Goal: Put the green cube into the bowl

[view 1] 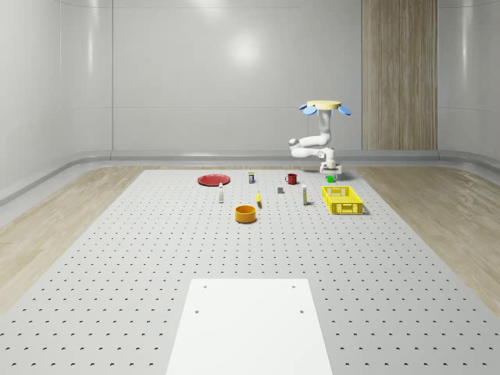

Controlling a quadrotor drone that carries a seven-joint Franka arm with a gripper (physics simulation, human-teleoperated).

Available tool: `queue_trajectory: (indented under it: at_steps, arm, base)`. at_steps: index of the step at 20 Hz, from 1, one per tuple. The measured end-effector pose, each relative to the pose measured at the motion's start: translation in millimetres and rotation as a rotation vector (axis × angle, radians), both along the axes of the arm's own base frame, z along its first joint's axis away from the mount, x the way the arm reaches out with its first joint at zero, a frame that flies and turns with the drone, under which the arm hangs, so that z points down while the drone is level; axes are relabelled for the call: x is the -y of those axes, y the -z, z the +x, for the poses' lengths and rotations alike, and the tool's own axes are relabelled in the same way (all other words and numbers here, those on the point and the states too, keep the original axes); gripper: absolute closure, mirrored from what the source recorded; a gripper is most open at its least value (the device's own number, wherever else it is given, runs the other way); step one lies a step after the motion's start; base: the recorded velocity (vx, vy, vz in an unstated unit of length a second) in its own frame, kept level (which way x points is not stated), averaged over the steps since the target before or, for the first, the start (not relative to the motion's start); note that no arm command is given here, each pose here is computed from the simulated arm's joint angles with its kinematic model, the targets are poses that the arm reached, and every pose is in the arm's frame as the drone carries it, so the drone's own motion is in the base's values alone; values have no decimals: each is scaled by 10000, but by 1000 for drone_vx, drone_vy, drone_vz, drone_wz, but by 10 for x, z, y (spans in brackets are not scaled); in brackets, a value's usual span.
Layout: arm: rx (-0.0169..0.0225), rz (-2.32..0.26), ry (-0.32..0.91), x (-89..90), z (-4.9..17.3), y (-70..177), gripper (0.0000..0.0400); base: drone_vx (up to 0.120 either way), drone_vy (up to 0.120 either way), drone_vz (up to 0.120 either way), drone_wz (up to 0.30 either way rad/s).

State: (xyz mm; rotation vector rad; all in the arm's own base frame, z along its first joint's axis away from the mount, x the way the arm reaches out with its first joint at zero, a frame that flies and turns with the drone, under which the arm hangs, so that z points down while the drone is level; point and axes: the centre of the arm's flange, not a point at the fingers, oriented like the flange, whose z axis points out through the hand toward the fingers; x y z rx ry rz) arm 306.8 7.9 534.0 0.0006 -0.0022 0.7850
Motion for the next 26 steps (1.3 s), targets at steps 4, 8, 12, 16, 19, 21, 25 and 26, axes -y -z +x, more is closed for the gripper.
queue_trajectory:
  at_steps: [4,8,12,16,19,21,25,26]
  arm:
    - [0,0,-1,-12,0,-28,42]
    - [0,0,-1,-18,0,-40,110]
    - [-1,-3,-2,-20,0,-45,132]
    - [-4,-15,-2,-22,0,-43,133]
    - [-4,-12,-5,-22,0,20,139]
    - [-3,-8,-4,-21,0,90,144]
    - [-1,6,-22,-21,0,219,148]
    - [0,10,-33,-21,0,241,148]
  base:
    - [0,0,0,0]
    - [0,0,0,0]
    - [0,0,0,0]
    - [0,0,0,0]
    - [0,0,0,0]
    - [0,0,60,0]
    - [10,-40,120,0]
    - [120,-120,120,0]
